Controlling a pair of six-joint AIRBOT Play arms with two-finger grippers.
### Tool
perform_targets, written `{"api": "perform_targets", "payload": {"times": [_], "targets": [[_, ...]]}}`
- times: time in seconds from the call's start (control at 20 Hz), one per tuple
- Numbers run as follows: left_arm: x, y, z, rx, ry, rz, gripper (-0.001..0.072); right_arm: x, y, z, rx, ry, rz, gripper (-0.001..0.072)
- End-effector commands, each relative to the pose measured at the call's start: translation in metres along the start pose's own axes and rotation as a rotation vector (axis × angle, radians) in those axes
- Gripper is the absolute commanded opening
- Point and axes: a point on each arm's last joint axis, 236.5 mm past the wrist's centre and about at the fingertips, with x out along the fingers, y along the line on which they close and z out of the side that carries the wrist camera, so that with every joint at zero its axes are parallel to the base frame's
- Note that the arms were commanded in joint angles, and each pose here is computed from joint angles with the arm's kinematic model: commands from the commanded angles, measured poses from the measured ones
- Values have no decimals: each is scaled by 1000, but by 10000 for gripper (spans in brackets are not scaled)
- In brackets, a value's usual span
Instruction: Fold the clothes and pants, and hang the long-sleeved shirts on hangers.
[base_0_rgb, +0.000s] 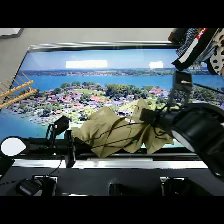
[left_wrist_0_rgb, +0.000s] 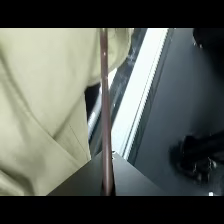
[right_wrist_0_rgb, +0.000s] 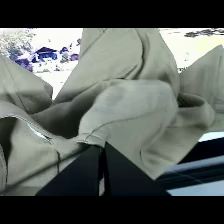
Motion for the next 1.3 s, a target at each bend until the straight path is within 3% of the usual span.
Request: {"api": "perform_targets", "payload": {"times": [0.0,0.3,0.6,1.05,1.25], "targets": [[1,0,11,-14,-47,-8,18,-16,-13,-5,-10,13,3,26],[7,-7,10,-6,-43,-61,18,-17,-11,13,-35,-65,13,26],[15,0,8,-14,-36,-67,18,-9,42,3,-122,-23,189,26],[24,2,16,-26,-78,-102,18,-38,46,-13,-123,24,296,26],[25,1,16,-20,-78,-105,18,-29,41,-12,-133,27,252,26]]}}
